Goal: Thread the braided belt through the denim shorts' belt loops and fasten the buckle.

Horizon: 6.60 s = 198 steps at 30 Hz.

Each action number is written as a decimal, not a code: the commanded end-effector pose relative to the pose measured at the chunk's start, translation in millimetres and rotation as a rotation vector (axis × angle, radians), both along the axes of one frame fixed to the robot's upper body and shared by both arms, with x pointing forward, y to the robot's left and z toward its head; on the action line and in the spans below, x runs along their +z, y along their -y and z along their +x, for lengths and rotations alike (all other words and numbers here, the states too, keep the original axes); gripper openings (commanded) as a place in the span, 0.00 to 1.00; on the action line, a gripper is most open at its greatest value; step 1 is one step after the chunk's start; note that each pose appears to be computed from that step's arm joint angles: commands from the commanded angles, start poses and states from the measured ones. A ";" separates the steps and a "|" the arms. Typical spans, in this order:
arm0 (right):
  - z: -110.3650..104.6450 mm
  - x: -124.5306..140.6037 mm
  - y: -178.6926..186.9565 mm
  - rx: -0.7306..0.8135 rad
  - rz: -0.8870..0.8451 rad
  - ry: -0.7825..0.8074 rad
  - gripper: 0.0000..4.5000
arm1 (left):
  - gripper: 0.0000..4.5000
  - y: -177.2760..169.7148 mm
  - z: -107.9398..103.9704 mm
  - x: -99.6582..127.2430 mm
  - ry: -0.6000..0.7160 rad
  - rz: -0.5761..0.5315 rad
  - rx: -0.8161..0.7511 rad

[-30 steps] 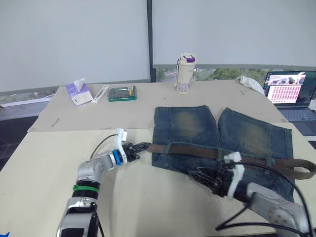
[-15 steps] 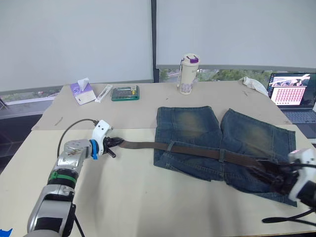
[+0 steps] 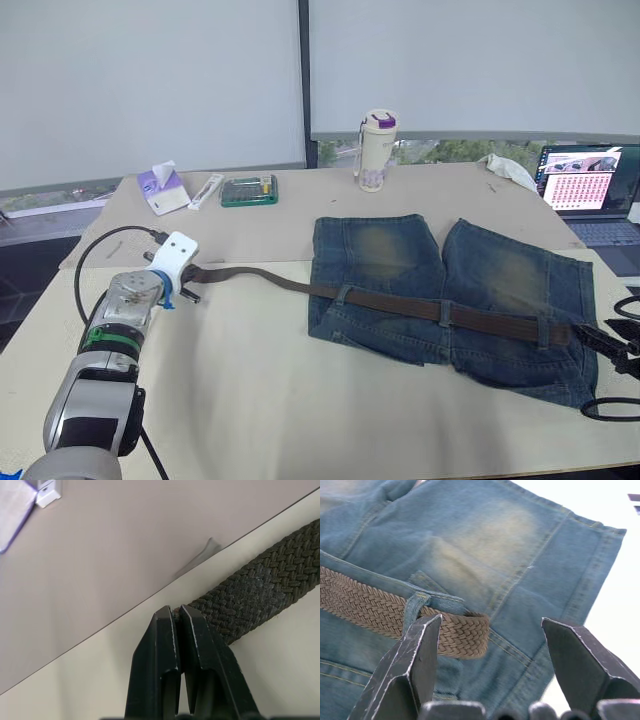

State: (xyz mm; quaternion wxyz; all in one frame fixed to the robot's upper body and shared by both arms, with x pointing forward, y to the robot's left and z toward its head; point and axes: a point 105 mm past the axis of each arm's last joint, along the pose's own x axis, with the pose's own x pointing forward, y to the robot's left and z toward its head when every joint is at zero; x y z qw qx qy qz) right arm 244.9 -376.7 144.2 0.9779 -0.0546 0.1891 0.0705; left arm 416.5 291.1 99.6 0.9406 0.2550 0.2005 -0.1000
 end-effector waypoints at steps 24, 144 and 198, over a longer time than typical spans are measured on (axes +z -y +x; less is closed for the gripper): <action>35.0 -22.3 -25.0 0.196 0.187 -0.239 0.22 | 0.00 -54.9 -18.7 -11.9 -0.069 0.172 0.180; -35.8 -7.0 -151.8 0.810 -0.076 0.401 0.99 | 1.00 180.6 -67.7 61.9 -0.135 -0.691 -1.311; 38.2 -19.7 -42.3 0.766 -0.458 -0.161 0.41 | 1.00 186.5 -96.3 64.0 0.017 -0.514 -1.137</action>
